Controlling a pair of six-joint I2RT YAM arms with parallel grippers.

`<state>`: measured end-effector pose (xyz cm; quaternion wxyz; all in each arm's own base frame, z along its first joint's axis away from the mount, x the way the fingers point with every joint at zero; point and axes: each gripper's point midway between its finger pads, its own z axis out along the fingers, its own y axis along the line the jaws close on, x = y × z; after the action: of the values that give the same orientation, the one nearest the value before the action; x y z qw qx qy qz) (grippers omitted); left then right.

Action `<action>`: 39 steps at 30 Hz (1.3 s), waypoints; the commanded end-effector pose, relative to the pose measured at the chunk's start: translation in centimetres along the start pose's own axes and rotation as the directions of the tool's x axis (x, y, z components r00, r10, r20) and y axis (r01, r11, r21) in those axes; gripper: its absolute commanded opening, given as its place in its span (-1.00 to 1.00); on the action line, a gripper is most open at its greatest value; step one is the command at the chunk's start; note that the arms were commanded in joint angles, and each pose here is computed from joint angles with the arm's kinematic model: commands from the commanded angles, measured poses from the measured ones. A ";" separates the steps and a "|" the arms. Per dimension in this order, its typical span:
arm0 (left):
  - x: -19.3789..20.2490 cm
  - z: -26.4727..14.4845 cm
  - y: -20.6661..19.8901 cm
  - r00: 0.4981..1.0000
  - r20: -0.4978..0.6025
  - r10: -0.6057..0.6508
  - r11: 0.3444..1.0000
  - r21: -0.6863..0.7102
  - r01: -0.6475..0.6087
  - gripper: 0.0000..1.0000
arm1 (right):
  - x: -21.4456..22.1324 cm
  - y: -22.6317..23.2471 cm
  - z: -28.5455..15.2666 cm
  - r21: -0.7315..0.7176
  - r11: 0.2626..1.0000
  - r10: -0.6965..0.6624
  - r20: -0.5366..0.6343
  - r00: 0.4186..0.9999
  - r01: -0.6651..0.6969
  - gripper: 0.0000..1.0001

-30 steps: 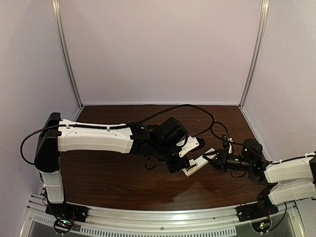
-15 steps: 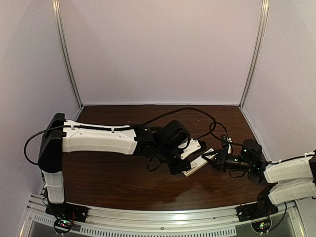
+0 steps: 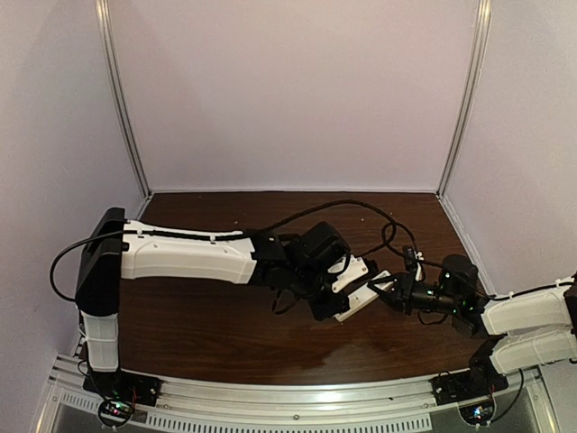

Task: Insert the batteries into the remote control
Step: Load the battery cover onto the remote control without the battery cover.

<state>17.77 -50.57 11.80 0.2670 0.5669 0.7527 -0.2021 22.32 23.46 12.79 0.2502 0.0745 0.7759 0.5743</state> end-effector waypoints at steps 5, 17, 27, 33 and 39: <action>0.0 0.5 1.1 0.999 -0.023 -0.026 0.998 -0.064 0.025 -0.72 | -0.4 0.8 0.0 -0.027 1.000 -0.001 0.026 1.000 0.002 -1.00; -0.3 1.1 1.2 0.999 -0.040 -0.025 0.998 -0.065 0.023 -0.74 | -0.3 1.1 0.1 -0.041 0.999 0.002 0.023 1.000 -0.001 -1.00; -0.6 1.3 -0.2 0.999 -0.034 -0.007 1.000 0.011 0.007 -0.76 | -0.4 1.1 0.1 -0.036 0.999 0.001 0.032 0.999 0.000 -1.00; -0.4 1.6 0.0 0.999 -0.036 -0.009 1.000 0.001 0.009 -0.68 | -0.2 1.0 0.2 -0.044 0.999 0.004 0.024 1.000 -0.003 -1.00; -0.8 1.2 0.4 0.999 -0.026 -0.022 1.000 -0.017 0.021 -0.55 | -0.1 1.6 0.0 -0.073 0.997 0.010 0.017 1.000 -0.009 -1.00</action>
<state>18.29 -50.92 10.85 0.2506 0.5638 0.7656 -0.1821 22.46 23.44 12.19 0.2462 0.0914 0.7793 0.5690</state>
